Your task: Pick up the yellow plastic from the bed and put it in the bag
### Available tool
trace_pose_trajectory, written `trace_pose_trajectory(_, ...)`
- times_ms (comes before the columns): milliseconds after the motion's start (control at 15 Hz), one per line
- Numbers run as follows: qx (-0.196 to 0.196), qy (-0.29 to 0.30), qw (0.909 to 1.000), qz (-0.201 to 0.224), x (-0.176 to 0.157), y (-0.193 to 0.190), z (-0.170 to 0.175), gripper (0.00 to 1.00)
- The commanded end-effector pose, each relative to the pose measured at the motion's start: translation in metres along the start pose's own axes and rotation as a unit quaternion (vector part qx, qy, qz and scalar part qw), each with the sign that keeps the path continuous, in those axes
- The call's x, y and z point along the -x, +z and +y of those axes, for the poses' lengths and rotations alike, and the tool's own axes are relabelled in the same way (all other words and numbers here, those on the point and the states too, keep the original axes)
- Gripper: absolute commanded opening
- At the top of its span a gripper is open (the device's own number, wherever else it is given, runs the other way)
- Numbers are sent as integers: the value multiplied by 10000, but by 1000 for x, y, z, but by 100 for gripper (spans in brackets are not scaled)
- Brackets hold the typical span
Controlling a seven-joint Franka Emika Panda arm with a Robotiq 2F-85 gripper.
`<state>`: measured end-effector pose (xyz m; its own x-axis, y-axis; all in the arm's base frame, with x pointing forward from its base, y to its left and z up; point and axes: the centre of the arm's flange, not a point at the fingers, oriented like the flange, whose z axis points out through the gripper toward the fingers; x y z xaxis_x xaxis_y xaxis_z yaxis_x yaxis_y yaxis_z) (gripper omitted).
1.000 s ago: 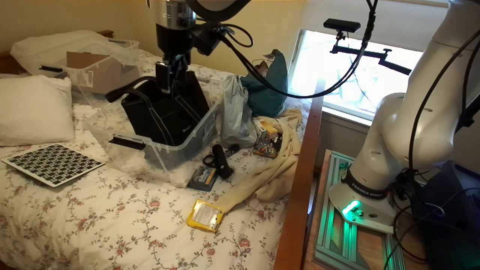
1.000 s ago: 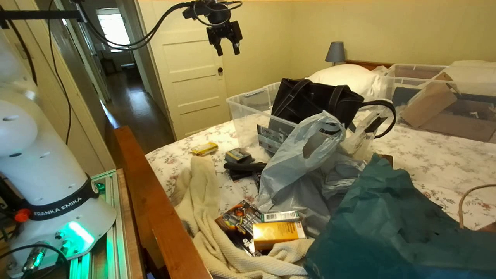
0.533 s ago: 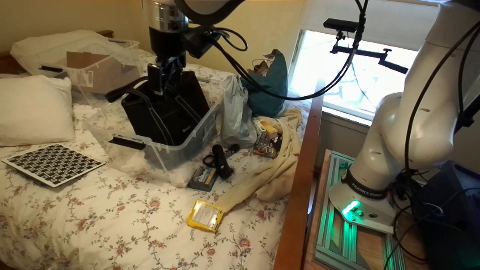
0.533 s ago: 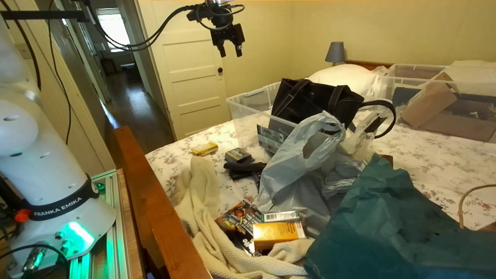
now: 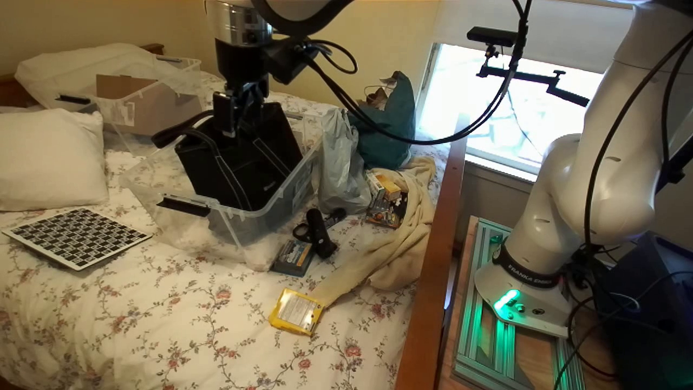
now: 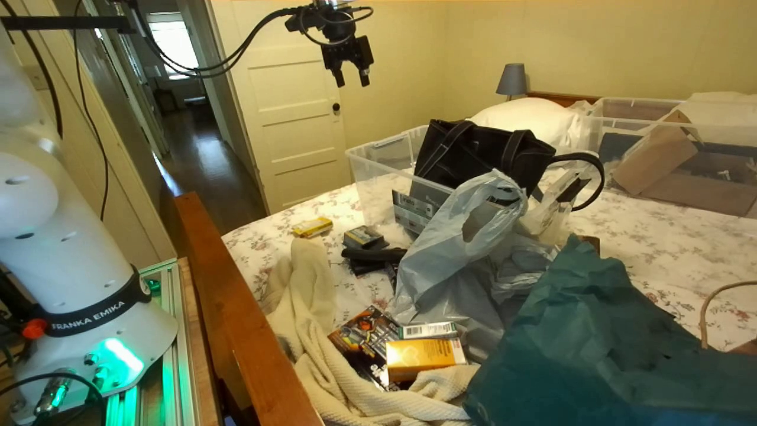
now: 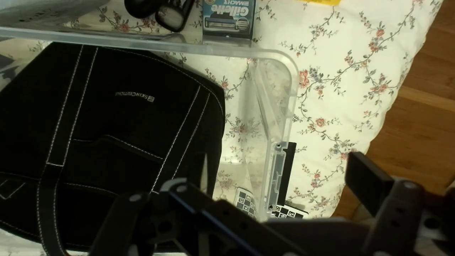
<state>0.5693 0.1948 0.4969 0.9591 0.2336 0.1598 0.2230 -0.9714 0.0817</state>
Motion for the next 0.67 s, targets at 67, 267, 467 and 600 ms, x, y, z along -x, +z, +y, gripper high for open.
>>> trace_pose_trajectory(67, 0, 0, 10000, 0, 0, 0, 0, 100)
trace_pose_trajectory(267, 0, 0, 10000, 0, 0, 0, 0, 100)
trace_pose_trajectory(467, -44, -81, 10000, -23, 4, 3, -4, 100)
trace_pose_trajectory(600, -72, 241, 9997, 42, -1, 9, 0, 100)
